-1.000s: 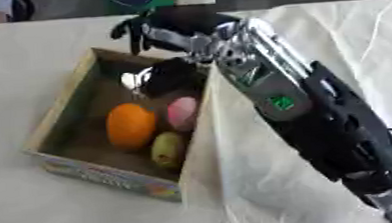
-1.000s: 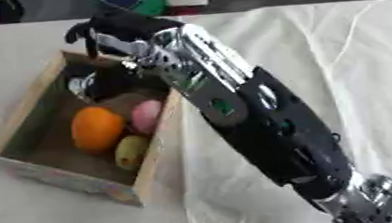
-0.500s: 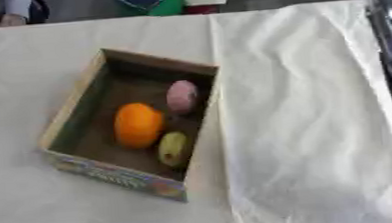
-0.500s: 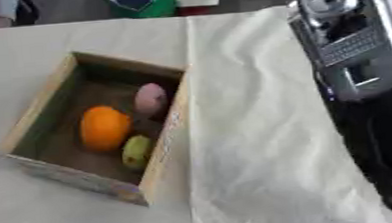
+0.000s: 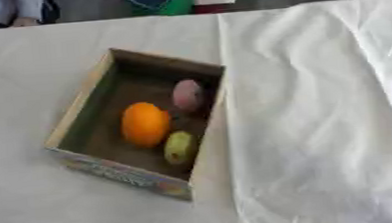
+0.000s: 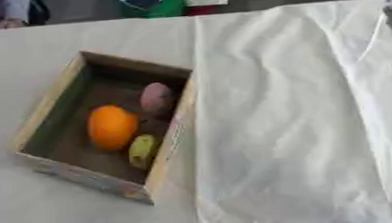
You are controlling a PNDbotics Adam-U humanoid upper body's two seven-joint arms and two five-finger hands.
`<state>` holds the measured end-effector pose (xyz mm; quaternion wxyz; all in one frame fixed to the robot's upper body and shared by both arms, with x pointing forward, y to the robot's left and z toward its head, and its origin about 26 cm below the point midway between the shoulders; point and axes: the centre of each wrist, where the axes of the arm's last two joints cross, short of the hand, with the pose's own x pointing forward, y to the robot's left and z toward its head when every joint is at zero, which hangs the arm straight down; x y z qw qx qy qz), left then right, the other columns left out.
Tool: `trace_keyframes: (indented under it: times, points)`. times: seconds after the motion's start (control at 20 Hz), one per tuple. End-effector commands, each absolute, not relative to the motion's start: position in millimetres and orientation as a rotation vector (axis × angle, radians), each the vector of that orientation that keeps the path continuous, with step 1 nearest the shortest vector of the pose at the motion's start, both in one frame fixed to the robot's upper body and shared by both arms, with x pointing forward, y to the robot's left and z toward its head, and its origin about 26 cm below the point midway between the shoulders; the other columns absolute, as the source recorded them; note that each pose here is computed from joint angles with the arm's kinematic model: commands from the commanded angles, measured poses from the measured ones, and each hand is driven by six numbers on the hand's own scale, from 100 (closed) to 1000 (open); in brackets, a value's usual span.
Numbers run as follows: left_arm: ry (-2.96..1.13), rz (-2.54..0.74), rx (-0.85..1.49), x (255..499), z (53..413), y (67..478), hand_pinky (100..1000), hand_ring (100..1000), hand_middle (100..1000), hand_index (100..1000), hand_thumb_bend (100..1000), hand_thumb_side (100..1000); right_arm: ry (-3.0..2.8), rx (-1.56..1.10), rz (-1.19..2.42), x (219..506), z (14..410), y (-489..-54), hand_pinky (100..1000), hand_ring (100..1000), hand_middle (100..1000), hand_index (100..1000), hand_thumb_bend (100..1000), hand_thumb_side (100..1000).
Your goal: Pick up objects on the table and place them in the box.
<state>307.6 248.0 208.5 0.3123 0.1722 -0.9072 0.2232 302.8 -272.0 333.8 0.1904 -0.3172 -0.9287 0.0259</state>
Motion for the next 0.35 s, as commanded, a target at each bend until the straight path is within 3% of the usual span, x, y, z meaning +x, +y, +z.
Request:
trace_keyframes:
  times: [0.05, 0.35]
  points:
    - [-2.433, 0.582, 0.485, 304.7, 216.1, 254.3, 455, 606, 606, 735, 100, 966, -2.728, -0.955, -0.043, 294.6, 335.7, -289.3, 711, 695, 597, 772, 100, 540]
    - [-2.440, 0.583, 0.492, 304.8, 217.0, 255.0, 455, 605, 605, 734, 100, 966, -2.733, -1.042, -0.182, 293.3, 310.4, -310.5, 683, 645, 561, 742, 100, 451]
